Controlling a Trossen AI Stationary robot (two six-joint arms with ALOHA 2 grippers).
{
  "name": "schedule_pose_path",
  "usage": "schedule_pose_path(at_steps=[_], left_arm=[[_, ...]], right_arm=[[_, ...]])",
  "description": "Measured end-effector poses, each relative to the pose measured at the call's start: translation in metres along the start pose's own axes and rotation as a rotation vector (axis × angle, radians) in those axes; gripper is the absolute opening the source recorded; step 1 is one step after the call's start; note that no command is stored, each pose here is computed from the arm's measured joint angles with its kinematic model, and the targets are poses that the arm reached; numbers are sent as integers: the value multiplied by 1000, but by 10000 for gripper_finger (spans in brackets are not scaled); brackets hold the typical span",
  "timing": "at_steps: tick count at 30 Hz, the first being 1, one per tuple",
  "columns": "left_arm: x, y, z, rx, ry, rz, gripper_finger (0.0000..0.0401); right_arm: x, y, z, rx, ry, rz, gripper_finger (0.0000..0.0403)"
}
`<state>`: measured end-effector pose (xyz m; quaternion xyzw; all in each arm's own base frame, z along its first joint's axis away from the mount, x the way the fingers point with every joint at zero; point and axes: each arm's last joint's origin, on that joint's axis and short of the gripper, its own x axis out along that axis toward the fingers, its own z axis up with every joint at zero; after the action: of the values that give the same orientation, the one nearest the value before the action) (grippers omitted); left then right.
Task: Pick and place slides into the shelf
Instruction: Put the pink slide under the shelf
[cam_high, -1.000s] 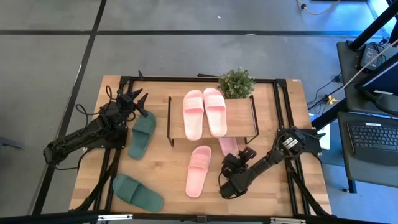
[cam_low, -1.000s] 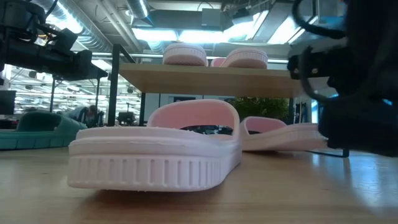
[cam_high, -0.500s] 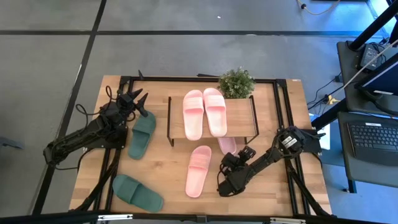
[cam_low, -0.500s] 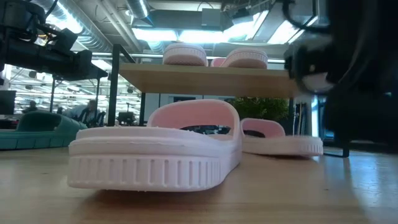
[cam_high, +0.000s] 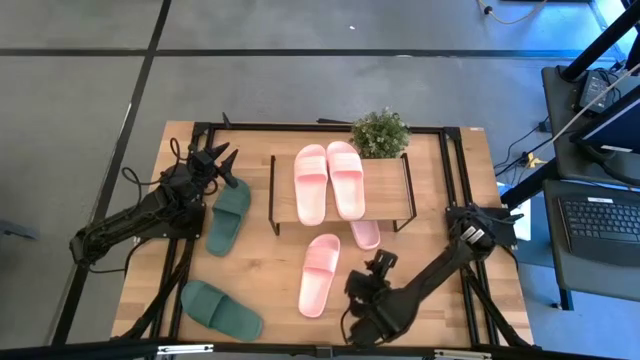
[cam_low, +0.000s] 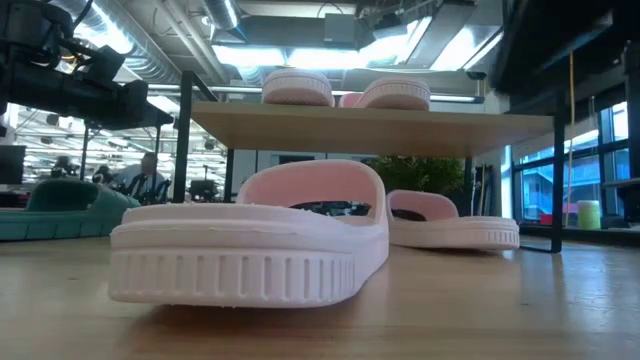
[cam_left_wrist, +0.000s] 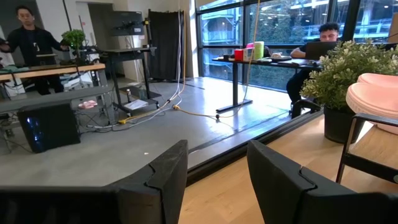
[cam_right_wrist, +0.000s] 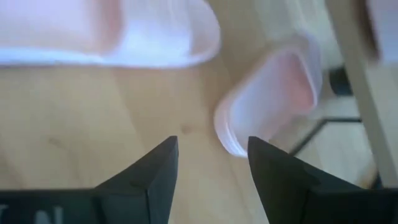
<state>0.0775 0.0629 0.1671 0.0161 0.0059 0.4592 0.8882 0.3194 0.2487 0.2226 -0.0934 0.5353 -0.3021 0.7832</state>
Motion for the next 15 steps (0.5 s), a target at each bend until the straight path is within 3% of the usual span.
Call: schedule_pose_path(at_steps=[7, 15], left_arm=[[0, 0, 0, -1, 0, -1, 159], [0, 0, 0, -4, 0, 0, 159]], right_arm=[[-18, -1, 16, 24, -62, 87, 195], [-18, -7, 13, -66, -33, 38, 195]])
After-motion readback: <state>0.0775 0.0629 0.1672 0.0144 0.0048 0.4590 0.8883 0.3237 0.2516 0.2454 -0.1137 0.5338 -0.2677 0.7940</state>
